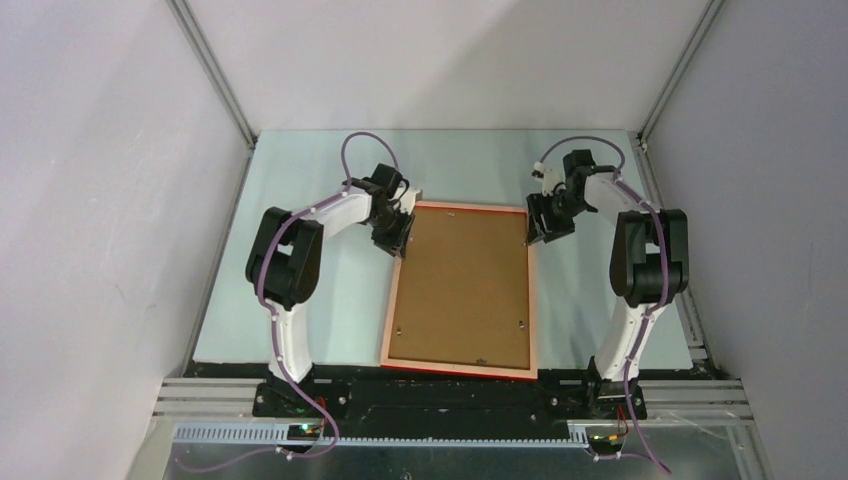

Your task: Put the photo into the frame

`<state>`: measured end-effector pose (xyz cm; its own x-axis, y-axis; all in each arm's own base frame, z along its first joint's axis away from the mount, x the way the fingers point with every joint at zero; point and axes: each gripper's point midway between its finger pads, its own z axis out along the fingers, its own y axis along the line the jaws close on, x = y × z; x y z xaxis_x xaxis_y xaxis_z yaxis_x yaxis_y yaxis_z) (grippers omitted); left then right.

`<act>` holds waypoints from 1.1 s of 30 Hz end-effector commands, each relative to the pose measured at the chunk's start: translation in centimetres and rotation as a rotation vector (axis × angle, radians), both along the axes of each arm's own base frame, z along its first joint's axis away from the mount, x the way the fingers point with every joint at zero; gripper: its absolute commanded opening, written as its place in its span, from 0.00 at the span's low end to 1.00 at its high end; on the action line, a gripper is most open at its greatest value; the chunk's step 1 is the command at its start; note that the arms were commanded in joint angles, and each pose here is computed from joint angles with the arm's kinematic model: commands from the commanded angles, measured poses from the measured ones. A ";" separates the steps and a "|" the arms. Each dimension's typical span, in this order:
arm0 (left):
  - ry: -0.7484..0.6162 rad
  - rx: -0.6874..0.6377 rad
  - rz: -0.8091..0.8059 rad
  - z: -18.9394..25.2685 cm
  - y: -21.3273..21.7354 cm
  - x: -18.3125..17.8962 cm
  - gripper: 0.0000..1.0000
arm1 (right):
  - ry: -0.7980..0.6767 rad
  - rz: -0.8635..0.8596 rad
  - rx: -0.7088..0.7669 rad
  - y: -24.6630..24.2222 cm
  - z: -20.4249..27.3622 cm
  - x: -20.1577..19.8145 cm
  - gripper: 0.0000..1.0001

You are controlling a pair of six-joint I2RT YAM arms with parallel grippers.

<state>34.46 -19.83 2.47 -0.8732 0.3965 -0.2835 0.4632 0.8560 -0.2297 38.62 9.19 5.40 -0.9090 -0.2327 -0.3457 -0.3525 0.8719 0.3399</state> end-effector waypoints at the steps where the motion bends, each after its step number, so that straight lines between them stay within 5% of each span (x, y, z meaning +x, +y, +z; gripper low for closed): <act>1: 0.006 -0.061 0.045 1.0 -1.0 0.8 0.00 | 0.006 -0.023 -0.011 -0.4 0.4 -2.1 0.59; 13: 0.024 -0.109 0.147 0.8 0.4 1.2 0.00 | 0.105 -0.009 0.001 1.4 -2.4 -7.1 0.57; 24: 0.021 -0.152 0.195 1.2 2.0 1.8 0.00 | 0.045 -0.046 -0.029 1.3 -3.0 -3.3 0.05; 33: 0.002 -0.175 0.246 1.6 3.6 3.7 0.00 | -0.021 -0.044 0.014 2.5 -1.1 2.8 0.00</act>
<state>36.34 -17.30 2.62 -0.9562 0.1290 -0.2627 0.2277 0.8919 -0.3907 37.75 11.63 2.62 -0.9495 -0.1604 -0.2696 -0.2548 0.8958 0.3642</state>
